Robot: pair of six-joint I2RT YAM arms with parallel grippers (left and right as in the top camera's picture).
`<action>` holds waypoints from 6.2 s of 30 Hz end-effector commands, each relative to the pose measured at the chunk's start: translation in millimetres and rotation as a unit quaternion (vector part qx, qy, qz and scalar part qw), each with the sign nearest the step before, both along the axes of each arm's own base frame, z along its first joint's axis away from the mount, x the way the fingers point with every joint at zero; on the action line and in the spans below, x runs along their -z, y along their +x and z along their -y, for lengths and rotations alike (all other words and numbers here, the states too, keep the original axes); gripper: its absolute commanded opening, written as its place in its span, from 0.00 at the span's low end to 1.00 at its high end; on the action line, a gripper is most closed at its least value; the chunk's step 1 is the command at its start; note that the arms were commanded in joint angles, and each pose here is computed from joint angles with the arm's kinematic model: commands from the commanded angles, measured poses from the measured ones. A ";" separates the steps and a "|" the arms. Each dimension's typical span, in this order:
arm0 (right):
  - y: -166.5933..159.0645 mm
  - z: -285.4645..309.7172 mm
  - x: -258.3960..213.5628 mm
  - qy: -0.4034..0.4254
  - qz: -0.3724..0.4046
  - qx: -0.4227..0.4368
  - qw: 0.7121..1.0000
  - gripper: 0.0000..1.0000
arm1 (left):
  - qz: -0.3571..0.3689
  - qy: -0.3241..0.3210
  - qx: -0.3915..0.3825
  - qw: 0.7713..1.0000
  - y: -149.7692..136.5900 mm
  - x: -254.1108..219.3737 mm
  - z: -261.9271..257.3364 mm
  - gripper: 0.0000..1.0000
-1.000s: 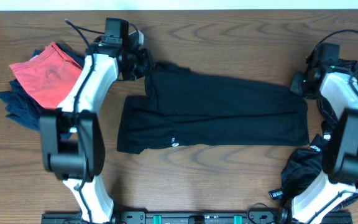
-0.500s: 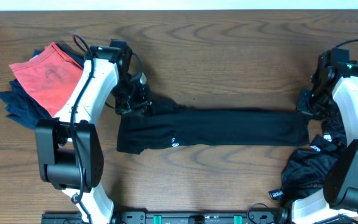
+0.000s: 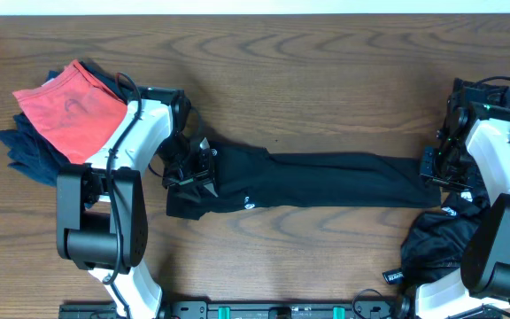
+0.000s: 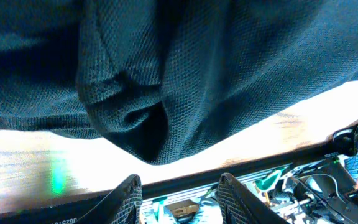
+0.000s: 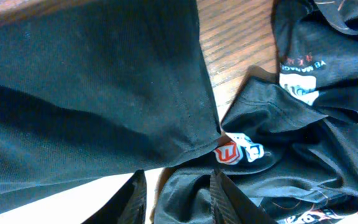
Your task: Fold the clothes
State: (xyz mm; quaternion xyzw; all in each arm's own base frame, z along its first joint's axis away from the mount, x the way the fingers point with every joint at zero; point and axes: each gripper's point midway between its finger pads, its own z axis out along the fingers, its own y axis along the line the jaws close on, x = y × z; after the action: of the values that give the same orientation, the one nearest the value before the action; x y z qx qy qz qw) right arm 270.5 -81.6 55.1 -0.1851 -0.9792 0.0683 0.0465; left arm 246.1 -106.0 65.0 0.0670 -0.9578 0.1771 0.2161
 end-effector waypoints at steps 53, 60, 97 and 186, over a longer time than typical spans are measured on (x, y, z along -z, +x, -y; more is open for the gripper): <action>-3.0 2.1 2.6 -0.007 -0.010 -0.014 1.000 0.54 | 0.079 0.162 -0.031 0.983 11.7 24.3 -50.2 0.27; 1.5 -18.2 7.1 0.058 0.001 -0.056 0.997 0.59 | 0.071 0.163 -0.029 0.984 6.0 26.8 -50.9 0.43; 42.2 -36.2 -9.5 0.064 0.089 -0.096 0.989 0.01 | 0.188 0.140 -0.037 0.971 14.4 -39.3 -49.9 0.44; 24.5 -238.7 62.3 0.092 0.034 -0.277 0.956 0.40 | 0.091 0.066 0.008 0.994 29.5 58.6 -33.3 0.06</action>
State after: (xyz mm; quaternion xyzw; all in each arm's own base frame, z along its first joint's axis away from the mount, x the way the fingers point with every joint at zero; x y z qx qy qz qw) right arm 300.9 179.4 6.7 0.1238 -0.9913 -0.0416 -0.0182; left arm 272.6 -90.3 3.5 0.0510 -0.9801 0.1481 0.1216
